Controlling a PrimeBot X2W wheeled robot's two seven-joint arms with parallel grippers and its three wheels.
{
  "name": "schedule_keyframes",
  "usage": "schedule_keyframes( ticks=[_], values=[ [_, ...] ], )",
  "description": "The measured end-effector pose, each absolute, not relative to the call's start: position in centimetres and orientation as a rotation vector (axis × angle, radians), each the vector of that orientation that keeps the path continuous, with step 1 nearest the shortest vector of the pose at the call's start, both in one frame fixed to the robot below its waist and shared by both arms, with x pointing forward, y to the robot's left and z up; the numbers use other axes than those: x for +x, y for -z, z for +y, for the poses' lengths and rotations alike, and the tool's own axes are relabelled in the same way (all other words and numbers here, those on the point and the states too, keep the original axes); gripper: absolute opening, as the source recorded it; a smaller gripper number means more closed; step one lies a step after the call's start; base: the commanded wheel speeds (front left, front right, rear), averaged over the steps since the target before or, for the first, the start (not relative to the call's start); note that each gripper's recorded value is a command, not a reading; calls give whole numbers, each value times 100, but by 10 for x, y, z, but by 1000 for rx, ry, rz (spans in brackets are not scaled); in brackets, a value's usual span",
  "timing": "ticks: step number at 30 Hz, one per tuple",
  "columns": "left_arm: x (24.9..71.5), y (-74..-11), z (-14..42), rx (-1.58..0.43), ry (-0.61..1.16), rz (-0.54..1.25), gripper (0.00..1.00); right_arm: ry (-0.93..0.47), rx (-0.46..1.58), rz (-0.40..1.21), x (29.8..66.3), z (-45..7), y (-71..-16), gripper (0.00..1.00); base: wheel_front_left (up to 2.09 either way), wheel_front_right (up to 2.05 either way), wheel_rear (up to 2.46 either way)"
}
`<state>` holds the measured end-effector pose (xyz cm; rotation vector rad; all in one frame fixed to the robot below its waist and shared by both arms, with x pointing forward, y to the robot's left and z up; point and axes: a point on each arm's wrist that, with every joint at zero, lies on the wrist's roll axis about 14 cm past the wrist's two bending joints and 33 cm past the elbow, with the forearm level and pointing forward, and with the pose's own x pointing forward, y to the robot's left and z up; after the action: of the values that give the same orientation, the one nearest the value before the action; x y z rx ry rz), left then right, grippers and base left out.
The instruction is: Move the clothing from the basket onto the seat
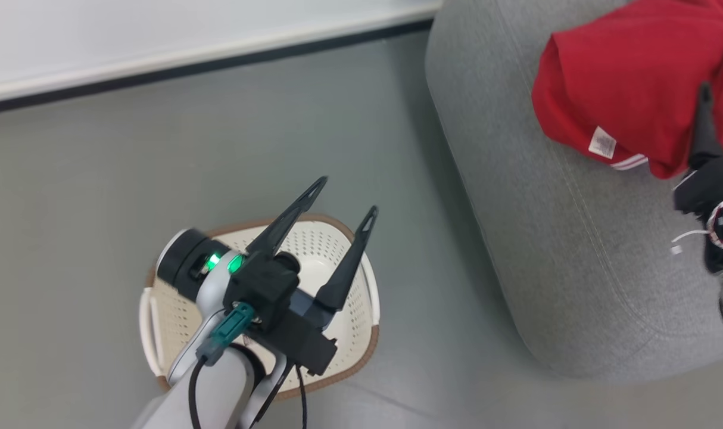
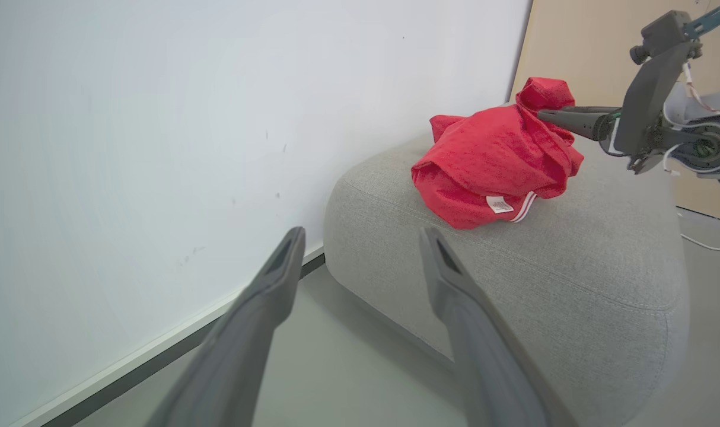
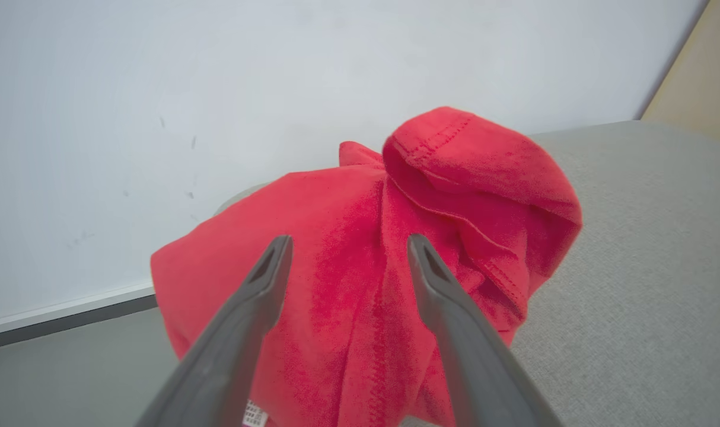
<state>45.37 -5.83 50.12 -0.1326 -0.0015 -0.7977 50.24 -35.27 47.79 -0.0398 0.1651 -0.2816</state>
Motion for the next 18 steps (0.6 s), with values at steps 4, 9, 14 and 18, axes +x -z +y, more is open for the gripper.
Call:
schedule_keyframes(
  ticks=[4,9,14,18],
  values=[
    [452,-502,-39,-125,726,3,100,195,-31,104,507,-319,-493,100,0,0,0],
    [452,-508,-12,-112,622,-6,100,104,-1,50,502,-278,-504,100,0,0,0],
    [449,-510,18,-105,519,-2,100,36,29,0,492,-246,-517,100,0,0,0],
    [445,-516,36,-107,461,-11,100,-16,38,-31,483,-223,-524,100,0,0,0]
  ],
)
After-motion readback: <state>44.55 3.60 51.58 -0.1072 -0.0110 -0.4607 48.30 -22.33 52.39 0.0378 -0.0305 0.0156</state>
